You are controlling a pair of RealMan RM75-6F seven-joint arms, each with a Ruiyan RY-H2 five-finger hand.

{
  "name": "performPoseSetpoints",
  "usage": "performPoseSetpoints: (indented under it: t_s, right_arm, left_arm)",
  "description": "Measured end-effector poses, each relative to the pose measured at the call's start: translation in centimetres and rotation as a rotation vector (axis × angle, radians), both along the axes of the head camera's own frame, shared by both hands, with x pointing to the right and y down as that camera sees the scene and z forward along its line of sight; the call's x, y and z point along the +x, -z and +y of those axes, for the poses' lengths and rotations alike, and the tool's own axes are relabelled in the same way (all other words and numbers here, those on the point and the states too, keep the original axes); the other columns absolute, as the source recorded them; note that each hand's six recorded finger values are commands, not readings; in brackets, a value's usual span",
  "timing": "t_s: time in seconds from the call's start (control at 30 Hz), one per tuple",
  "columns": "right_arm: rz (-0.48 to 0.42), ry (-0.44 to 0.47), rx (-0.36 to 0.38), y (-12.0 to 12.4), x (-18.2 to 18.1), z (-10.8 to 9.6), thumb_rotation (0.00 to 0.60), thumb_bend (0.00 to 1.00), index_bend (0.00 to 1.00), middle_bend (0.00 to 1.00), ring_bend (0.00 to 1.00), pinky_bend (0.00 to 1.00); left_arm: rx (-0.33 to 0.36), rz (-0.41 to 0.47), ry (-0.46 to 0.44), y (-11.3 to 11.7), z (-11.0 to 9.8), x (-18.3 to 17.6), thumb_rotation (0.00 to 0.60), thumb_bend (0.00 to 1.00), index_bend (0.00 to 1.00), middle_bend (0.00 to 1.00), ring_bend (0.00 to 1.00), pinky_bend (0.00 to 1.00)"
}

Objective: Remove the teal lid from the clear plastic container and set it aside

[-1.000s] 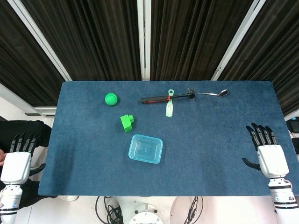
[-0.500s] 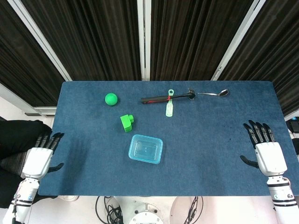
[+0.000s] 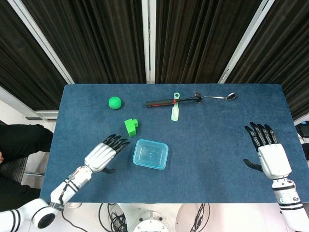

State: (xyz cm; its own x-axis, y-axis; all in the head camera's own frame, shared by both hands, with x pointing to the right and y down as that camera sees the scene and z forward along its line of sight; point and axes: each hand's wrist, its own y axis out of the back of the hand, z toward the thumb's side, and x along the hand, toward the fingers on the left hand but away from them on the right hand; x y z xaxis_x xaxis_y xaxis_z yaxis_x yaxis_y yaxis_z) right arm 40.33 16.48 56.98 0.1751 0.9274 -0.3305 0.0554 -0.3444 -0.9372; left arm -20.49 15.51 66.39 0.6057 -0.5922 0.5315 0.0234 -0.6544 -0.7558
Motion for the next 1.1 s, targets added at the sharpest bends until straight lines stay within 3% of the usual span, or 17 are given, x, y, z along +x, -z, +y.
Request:
performPoseSetpoints:
  t_s: [0.17, 0.37, 0.73, 1.1]
  right_arm:
    - [-0.002, -0.005, -0.003, 0.0, 0.3, 0.2, 0.6, 0.0, 0.0, 0.03, 0.0, 0.0]
    - [-0.009, -0.02, -0.009, -0.1, 0.9, 0.7, 0.6, 0.0, 0.0, 0.03, 0.0, 0.0]
    - [-0.033, 0.003, -0.02, -0.3, 0.6, 1.3, 0.6, 0.0, 0.0, 0.03, 0.0, 0.0]
    - [-0.123, 0.132, -0.078, -2.4, -3.9, 1.0, 0.6, 0.0, 0.0, 0.03, 0.0, 0.0]
  left_arm:
    - [-0.059, 0.043, -0.063, -0.7, -0.6, 5.3, 0.6, 0.11, 0.05, 0.01, 0.0, 0.0]
    - [-0.098, 0.035, -0.101, -1.3, -1.2, 8.4, 0.6, 0.11, 0.02, 0.0, 0.0, 0.0]
    - [-0.208, -0.015, -0.043, -1.8, -3.4, 9.9, 0.6, 0.11, 0.01, 0.0, 0.0, 0.0]
    - [-0.297, -0.061, -0.016, -2.7, -3.6, 9.9, 0.6, 0.11, 0.01, 0.0, 0.0, 0.01]
